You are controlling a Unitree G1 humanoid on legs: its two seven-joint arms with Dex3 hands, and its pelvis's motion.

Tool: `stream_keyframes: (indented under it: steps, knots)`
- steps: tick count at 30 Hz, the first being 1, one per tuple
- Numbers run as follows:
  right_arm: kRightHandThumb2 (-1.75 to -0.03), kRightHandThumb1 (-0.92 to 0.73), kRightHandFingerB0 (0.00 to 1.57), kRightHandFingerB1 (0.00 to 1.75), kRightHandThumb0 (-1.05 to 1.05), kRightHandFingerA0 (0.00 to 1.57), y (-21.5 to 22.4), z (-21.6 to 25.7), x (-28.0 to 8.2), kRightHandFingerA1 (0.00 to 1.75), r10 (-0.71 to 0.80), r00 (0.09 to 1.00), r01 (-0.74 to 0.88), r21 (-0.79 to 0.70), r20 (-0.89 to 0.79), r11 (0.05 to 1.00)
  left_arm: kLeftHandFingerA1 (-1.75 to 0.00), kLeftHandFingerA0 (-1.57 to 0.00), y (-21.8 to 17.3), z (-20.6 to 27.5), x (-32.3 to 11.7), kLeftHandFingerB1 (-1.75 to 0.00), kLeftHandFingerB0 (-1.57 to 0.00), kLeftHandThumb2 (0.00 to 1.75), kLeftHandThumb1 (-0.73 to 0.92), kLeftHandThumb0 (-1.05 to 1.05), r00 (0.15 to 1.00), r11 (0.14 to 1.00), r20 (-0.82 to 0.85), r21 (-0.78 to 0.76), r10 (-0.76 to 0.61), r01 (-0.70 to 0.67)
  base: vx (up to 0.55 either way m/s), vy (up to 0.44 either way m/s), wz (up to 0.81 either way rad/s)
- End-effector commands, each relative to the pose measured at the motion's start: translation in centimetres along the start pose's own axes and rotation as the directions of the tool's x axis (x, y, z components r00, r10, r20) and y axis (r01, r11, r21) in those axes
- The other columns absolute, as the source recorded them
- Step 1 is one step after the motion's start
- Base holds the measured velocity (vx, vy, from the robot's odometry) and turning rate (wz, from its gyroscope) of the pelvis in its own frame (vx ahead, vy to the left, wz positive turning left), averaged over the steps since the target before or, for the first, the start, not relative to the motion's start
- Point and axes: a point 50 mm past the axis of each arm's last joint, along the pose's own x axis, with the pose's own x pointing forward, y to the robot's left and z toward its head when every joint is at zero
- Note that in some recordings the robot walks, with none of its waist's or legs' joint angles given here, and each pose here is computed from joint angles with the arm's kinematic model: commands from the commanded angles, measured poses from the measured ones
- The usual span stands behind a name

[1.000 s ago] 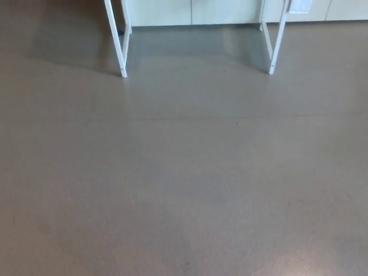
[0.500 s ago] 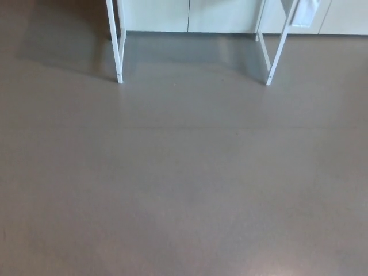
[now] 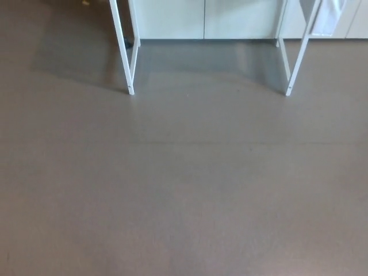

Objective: The robot walk towards a table in front and then pushes a layer of a file tray back to its original position using its right hand

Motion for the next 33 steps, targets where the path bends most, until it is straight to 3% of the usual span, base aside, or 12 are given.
stream_keyframes:
  steps: [1, 2, 3, 6, 7, 16, 17, 19, 20, 31, 32, 33]
  knots:
    - [-0.58, -0.62, 0.38, 0.38, -0.28, 0.52, -0.3, -0.4, -0.4, 0.46, -0.020, 1.000, 0.019, -0.033, -0.020, 0.999, -0.89, -0.53, 0.6, -0.1, -0.3, -0.59, -0.34, 0.88, 0.30, -0.30, 1.000, 1.000, 0.001, 0.024, 0.006, -0.006, 0.24, -0.084, -0.05]
    - [-0.58, -0.63, 0.37, 0.39, -0.28, 0.52, -0.2, -0.4, -0.5, 0.47, -0.009, 1.000, 0.008, -0.030, -0.014, 1.000, -0.89, -0.53, 0.6, -0.1, -0.3, -0.59, -0.34, 0.88, 0.31, -0.29, 1.000, 1.000, -0.002, 0.026, 0.003, -0.003, 0.22, -0.076, -0.03]
    - [-0.71, -0.53, 0.35, 0.46, -0.37, 0.48, -0.2, -0.3, -0.5, 0.53, -0.008, 1.000, 0.008, -0.035, -0.015, 0.999, -0.90, -0.53, 0.6, -0.1, -0.3, -0.59, -0.35, 0.90, 0.30, -0.27, 1.000, 1.000, -0.001, 0.027, 0.002, -0.002, 0.25, -0.006, -0.11]
    - [-0.71, -0.52, 0.35, 0.46, -0.37, 0.49, -0.2, -0.6, -0.6, 0.53, -0.015, 1.000, 0.014, -0.035, -0.023, 0.999, -0.90, -0.53, 0.6, -0.2, -0.3, -0.59, -0.34, 0.88, 0.30, -0.29, 1.000, 0.999, -0.006, 0.037, 0.007, -0.007, 0.22, 0.059, -0.17]
    - [-0.58, -0.61, 0.38, 0.39, -0.30, 0.54, -0.2, -0.6, -0.6, 0.47, -0.016, 1.000, 0.015, -0.034, -0.025, 0.999, -0.88, -0.53, 0.6, -0.2, -0.3, -0.58, -0.34, 0.87, 0.30, -0.29, 1.000, 0.999, -0.009, 0.036, 0.008, -0.007, 0.22, 0.127, -0.17]
    - [-0.59, -0.62, 0.38, 0.38, -0.32, 0.52, 0.1, -0.4, -1.2, 0.45, -0.003, 1.000, 0.001, -0.081, -0.024, 0.997, -0.91, -0.54, 0.7, -0.3, -0.2, -0.60, -0.35, 0.88, 0.30, -0.29, 1.000, 1.000, -0.025, 0.022, 0.006, -0.006, 0.33, 0.136, -0.09]
    - [-0.59, -0.62, 0.37, 0.38, -0.32, 0.53, 0.1, -0.4, -1.3, 0.45, -0.002, 1.000, 0.000, -0.079, -0.024, 0.997, -0.82, -0.58, 0.7, -0.3, -0.2, -0.63, -0.32, 0.94, 0.28, -0.32, 1.000, 1.000, -0.020, 0.029, 0.005, -0.005, 0.20, 0.106, 0.06]
    - [-0.59, -0.63, 0.37, 0.38, -0.31, 0.53, 0.3, -0.3, -1.4, 0.46, -0.002, 1.000, 0.000, -0.079, -0.023, 0.997, -0.82, -0.58, 0.7, -0.2, -0.2, -0.63, -0.32, 0.94, 0.29, -0.31, 1.000, 0.999, -0.018, 0.031, 0.007, -0.006, 0.23, 0.089, 0.09]
    - [-0.59, -0.62, 0.37, 0.38, -0.31, 0.53, 0.2, -0.4, -1.3, 0.46, -0.005, 1.000, 0.003, -0.074, -0.027, 0.997, -0.87, -0.54, 0.7, -0.2, -0.2, -0.59, -0.34, 0.87, 0.33, -0.33, 1.000, 0.999, -0.021, 0.044, 0.008, -0.007, 0.24, 0.041, 0.07]
    - [-0.59, -0.62, 0.37, 0.37, -0.31, 0.56, 0.3, -0.8, -1.0, 0.46, 0.003, 0.999, -0.007, -0.102, -0.040, 0.995, -0.84, -0.62, 0.9, -0.1, -0.2, -0.63, -0.34, 0.93, 0.29, -0.39, 1.000, 0.998, -0.016, 0.067, 0.007, -0.006, 0.30, -0.057, 0.09]
    - [-0.71, -0.51, 0.34, 0.45, -0.38, 0.51, 0.3, -0.8, -1.0, 0.53, 0.004, 0.999, -0.008, -0.102, -0.039, 0.995, -0.89, -0.61, 0.9, -0.1, -0.2, -0.60, -0.37, 0.85, 0.34, -0.38, 1.000, 0.997, -0.016, 0.071, 0.006, -0.005, 0.21, -0.055, 0.01]
    - [-0.71, -0.51, 0.34, 0.45, -0.38, 0.51, 0.4, -0.7, -1.1, 0.53, 0.004, 0.999, -0.008, -0.102, -0.039, 0.995, -0.89, -0.61, 0.9, -0.1, -0.2, -0.60, -0.37, 0.85, 0.34, -0.38, 1.000, 0.997, -0.014, 0.074, 0.005, -0.004, 0.24, -0.012, -0.06]
